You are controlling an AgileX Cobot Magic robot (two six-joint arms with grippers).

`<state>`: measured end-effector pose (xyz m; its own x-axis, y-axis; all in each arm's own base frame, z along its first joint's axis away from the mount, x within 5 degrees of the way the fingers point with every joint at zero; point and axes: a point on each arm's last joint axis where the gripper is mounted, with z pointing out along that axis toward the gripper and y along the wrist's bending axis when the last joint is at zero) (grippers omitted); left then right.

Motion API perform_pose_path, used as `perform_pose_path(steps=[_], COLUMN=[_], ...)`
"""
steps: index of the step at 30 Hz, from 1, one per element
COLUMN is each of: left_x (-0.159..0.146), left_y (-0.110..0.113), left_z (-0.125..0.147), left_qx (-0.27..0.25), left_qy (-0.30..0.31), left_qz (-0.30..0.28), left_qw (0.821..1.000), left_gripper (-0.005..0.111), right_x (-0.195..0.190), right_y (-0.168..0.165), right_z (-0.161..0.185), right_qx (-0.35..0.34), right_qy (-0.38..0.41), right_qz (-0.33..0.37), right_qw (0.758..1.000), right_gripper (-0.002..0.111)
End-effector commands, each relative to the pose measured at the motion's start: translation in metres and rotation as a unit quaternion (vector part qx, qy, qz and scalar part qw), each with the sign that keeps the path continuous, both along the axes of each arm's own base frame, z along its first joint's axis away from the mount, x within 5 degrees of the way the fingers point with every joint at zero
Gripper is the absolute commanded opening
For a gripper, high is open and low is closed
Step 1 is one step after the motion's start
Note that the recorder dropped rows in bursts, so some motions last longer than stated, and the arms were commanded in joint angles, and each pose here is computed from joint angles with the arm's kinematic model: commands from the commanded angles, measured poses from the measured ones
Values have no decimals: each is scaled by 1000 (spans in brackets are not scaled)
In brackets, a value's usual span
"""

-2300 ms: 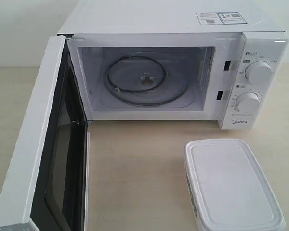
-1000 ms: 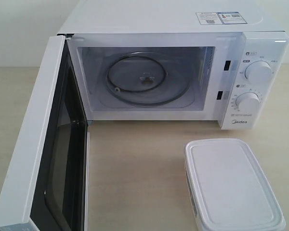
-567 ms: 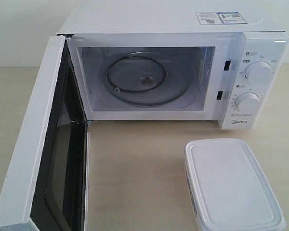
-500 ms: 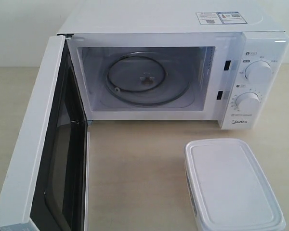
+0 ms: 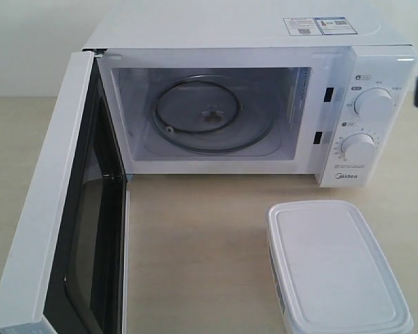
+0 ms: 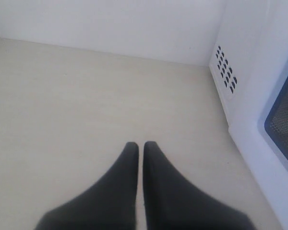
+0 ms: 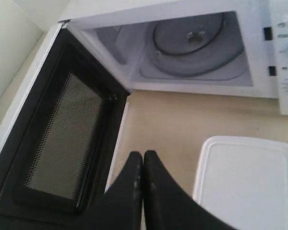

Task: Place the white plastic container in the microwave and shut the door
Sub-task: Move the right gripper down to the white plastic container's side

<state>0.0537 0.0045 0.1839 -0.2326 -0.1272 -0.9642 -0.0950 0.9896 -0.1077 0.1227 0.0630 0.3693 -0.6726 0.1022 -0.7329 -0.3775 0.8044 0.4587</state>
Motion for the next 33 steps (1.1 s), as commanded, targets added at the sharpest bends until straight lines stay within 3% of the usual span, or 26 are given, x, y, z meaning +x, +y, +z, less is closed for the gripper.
perform_pose_path(steps=[1, 7, 14, 16, 17, 19, 21, 26, 33], left_x=[0, 0, 0, 0, 0, 0, 0, 0, 0], left_y=[0, 0, 0, 0, 0, 0, 0, 0, 0], left_z=[0, 0, 0, 0, 0, 0, 0, 0, 0], left_qx=[-7, -7, -7, -7, -7, -7, -7, -7, -7], left_qy=[-2, -2, -2, -2, -2, -2, -2, -2, -2], left_qz=[2, 2, 2, 2, 2, 2, 2, 2, 2], left_qw=[1000, 1000, 1000, 1000, 1000, 1000, 1000, 1000, 1000], left_gripper=[4, 4, 4, 4, 4, 4, 4, 4, 4], right_x=[26, 56, 69, 68, 67, 61, 58, 63, 84], right_y=[16, 9, -28, -34, -38, -43, -47, -60, -80], right_z=[-8, -24, -42, -55, -80, -114, -128, -142, -190], right_qx=[46, 71, 74, 91, 129, 128, 89, 77, 119], right_qy=[32, 79, 129, 144, 195, 226, 218, 259, 348], right_qz=[64, 44, -18, -32, -40, -34, -37, -80, -56], right_qw=[996, 993, 989, 985, 971, 965, 971, 960, 928], right_gripper=[0, 0, 0, 0, 0, 0, 0, 0, 0])
